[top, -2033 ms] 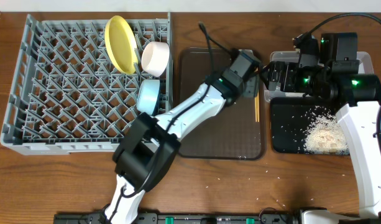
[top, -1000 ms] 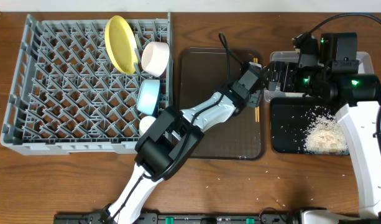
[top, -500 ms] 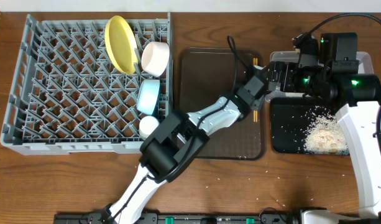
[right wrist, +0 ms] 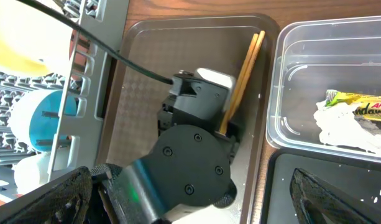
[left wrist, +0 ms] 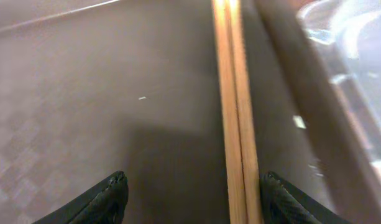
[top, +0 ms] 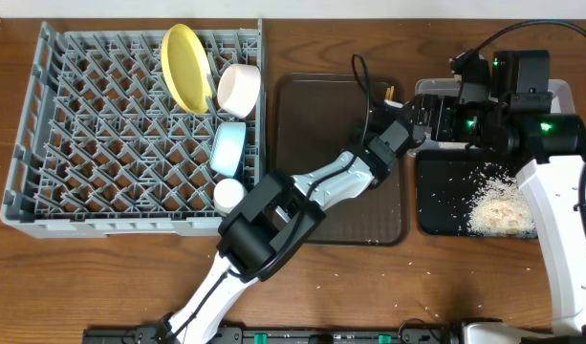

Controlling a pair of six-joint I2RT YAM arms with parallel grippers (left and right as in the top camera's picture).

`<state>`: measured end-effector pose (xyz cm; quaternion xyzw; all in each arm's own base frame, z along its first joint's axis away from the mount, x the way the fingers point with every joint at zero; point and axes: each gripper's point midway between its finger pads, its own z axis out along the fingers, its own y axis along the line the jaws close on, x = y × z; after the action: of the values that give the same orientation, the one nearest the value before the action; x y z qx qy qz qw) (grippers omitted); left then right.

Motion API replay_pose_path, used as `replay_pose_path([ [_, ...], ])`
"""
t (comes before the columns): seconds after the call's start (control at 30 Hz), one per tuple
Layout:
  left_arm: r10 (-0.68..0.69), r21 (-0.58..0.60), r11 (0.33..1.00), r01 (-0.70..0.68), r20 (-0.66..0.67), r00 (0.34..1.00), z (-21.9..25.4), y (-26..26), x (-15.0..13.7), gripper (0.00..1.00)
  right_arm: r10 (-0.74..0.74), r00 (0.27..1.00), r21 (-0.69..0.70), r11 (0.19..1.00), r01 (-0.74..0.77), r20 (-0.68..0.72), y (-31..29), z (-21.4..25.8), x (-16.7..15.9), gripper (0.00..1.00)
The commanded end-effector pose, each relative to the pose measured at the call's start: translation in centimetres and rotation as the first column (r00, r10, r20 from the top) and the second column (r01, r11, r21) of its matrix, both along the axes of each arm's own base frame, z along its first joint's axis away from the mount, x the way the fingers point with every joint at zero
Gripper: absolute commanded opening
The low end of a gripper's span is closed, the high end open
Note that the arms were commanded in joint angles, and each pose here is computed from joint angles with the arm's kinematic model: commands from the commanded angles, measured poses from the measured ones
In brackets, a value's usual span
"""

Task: Sort waste into correct bins and load items into the dishwasher
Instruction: 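Close the left gripper on one chopstick and lift it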

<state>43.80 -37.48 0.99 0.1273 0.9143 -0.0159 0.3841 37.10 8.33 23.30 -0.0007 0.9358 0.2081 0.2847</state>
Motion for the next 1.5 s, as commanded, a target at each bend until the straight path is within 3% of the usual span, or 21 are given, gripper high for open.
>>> replay_pose_path([
  [0.0, 0.136, 0.031, 0.99, -0.135, -0.048, 0.99, -2.9, 3.5, 0.6, 0.69, 0.013, 1.0, 0.004, 1.0, -0.013, 0.002, 0.4, 0.1, 0.0, 0.99],
  [0.17, 0.169, -0.022, 0.985, -0.173, -0.127, 0.977, -3.8, 4.4, 0.8, 0.69, 0.013, 1.0, 0.004, 1.0, -0.013, 0.002, 0.4, 0.1, 0.0, 0.99],
  [0.37, 0.107, -0.114, 0.984, -0.137, -0.234, 0.966, -4.5, 3.6, 0.4, 0.67, 0.013, 1.0, 0.004, 1.0, -0.013, 0.002, 0.4, 0.1, 0.0, 0.99],
  [0.43, 0.088, -0.155, 0.979, -0.135, -0.278, 0.957, -4.7, 3.1, 0.0, 0.55, 0.013, 1.0, 0.004, 1.0, -0.013, 0.002, 0.4, 0.1, 0.0, 0.99],
  [0.5, 0.098, -0.193, 0.967, -0.168, -0.329, 0.939, -4.7, 3.0, -0.5, 0.36, 0.013, 1.0, 0.004, 1.0, -0.013, 0.002, 0.4, 0.1, 0.0, 0.99],
  [0.6, 0.097, -0.226, 0.954, -0.195, -0.385, 0.918, -4.5, 3.0, -1.0, 0.27, 0.013, 1.0, 0.004, 1.0, -0.013, 0.002, 0.4, 0.1, 0.0, 0.99],
  [0.87, 0.114, -0.233, 0.944, -0.235, -0.439, 0.891, -2.7, 3.7, -1.9, 0.26, 0.013, 1.0, 0.004, 1.0, -0.013, 0.002, 0.4, 0.1, 0.0, 0.99],
  [1.23, 0.029, -0.275, 0.91, -0.311, -0.706, 0.707, -1.2, 5.3, -6.2, 0.3, 0.013, 1.0, 0.004, 1.0, -0.013, 0.002, 0.4, 0.1, 0.0, 0.99],
  [1.37, -0.035, -0.328, 0.911, -0.251, -0.667, 0.745, 0.7, 6.1, -4.6, 0.3, 0.013, 1.0, 0.004, 1.0, -0.013, 0.002, 0.4, 0.1, 0.0, 0.99],
  [1.47, -0.118, -0.342, 0.936, -0.082, -0.525, 0.843, 4.5, 6.7, -2.1, 0.31, 0.013, 1.0, 0.004, 1.0, -0.013, 0.002, 0.4, 0.1, 0.0, 0.99],
])
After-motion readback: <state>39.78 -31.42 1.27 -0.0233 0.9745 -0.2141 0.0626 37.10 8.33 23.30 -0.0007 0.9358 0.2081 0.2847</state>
